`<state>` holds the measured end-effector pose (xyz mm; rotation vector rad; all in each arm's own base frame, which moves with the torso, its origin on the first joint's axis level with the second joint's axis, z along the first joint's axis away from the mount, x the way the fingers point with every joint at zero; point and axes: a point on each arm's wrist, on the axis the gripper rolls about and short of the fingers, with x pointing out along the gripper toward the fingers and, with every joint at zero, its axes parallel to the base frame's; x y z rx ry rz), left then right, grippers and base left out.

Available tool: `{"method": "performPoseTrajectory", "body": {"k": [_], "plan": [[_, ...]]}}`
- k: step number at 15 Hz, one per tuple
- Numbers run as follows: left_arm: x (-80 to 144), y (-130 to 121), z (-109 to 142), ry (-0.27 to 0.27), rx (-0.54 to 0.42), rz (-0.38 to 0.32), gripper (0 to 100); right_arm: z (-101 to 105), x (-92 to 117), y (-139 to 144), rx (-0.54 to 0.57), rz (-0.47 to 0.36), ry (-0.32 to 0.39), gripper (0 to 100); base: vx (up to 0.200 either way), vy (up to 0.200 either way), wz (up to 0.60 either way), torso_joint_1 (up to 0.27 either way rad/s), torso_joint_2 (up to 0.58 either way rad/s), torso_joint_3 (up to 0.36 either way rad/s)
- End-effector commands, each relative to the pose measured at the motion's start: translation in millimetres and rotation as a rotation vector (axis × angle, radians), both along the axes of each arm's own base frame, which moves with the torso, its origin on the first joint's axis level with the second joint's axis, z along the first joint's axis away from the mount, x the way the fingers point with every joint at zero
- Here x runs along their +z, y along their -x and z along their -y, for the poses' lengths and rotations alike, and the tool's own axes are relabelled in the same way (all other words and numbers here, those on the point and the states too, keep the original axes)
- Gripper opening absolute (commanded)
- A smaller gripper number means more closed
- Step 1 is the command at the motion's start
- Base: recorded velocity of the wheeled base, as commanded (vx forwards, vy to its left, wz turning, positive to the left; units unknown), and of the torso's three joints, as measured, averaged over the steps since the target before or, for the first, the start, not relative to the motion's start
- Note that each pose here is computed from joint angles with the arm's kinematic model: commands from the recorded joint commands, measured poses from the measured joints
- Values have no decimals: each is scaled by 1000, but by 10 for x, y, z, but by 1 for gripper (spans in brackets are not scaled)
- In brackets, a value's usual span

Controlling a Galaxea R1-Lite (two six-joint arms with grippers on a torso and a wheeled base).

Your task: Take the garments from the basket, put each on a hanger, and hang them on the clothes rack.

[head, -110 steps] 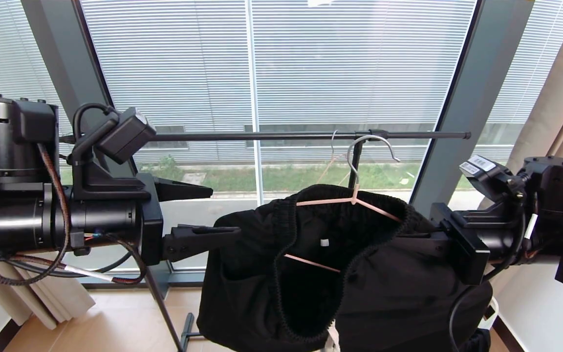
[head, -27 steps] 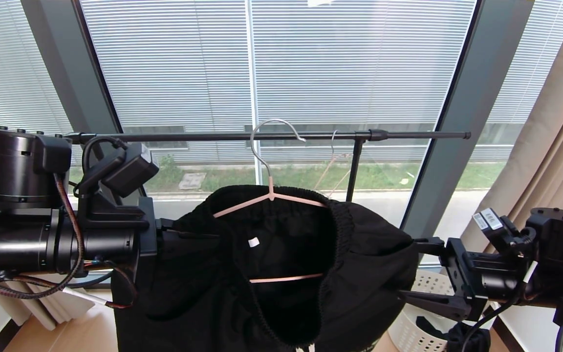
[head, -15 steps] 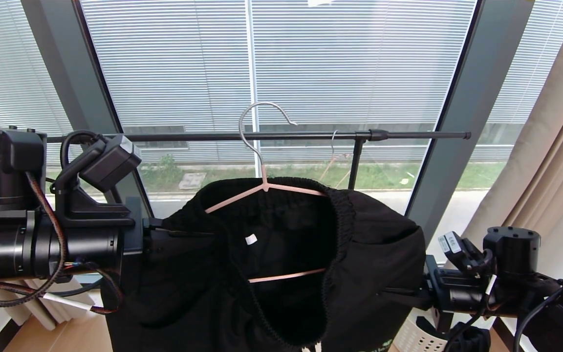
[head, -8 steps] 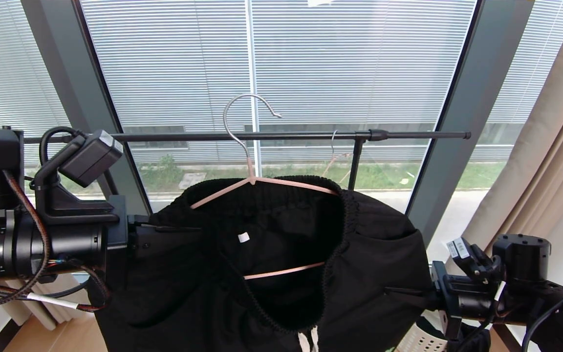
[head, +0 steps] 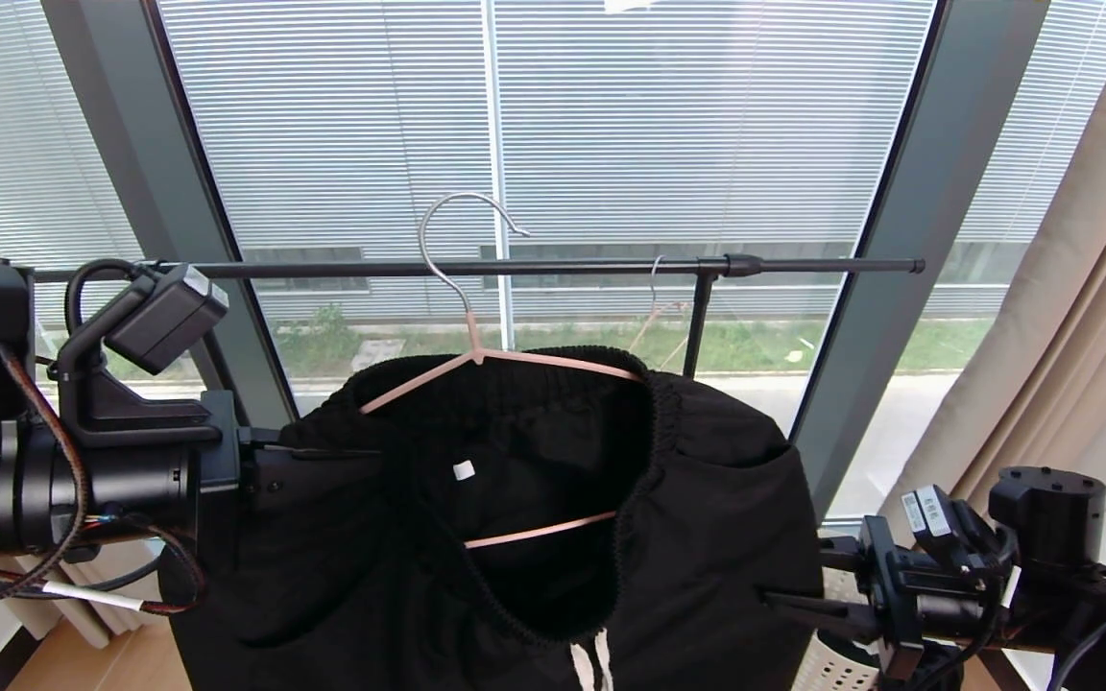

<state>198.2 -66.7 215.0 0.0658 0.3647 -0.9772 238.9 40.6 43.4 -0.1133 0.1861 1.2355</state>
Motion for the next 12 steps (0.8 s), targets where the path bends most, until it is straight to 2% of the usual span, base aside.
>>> {"method": "performPoseTrajectory", "body": {"k": [1, 3, 4, 5, 6, 7, 8, 10, 12], "plan": [[-22, -27, -87, -3, 45, -9, 0, 3, 39, 17, 2, 38, -5, 100, 0, 0, 0, 0, 0, 0], [-85, -32, -199, -7, 96, -29, 0, 2, 92, -8, -12, 67, -17, 100, 0, 0, 0, 0, 0, 0], [-156, -21, -280, -12, 134, -53, 0, 5, 265, -12, -67, 52, -62, 100, 0, 0, 0, 0, 0, 0], [-189, -19, -312, -14, 151, -67, 0, -19, 428, -33, -138, 22, -111, 100, 0, 0, 0, 0, 0, 0], [-196, -25, -334, -13, 167, -73, 0, -131, 630, -44, -188, -15, -185, 100, 0, 0, 0, 0, 0, 0], [-200, -29, -346, -12, 173, -77, 0, -220, 740, -32, -199, -42, -230, 100, 0, 0, 0, 0, 0, 0], [-211, -24, -362, -6, 187, -92, 0, -325, 1003, -7, -195, -84, -330, 100, 0, 0, 0, 0, 0, 0], [-242, -26, -376, -14, 214, -105, 0, -357, 1133, -75, -181, -61, -359, 100, 0, 0, 0, 0, 0, 0], [-271, -74, -384, -47, 271, -112, 0, -381, 1118, -107, -178, -41, -347, 100, 0, 0, 0, 0, 0, 0]]}}
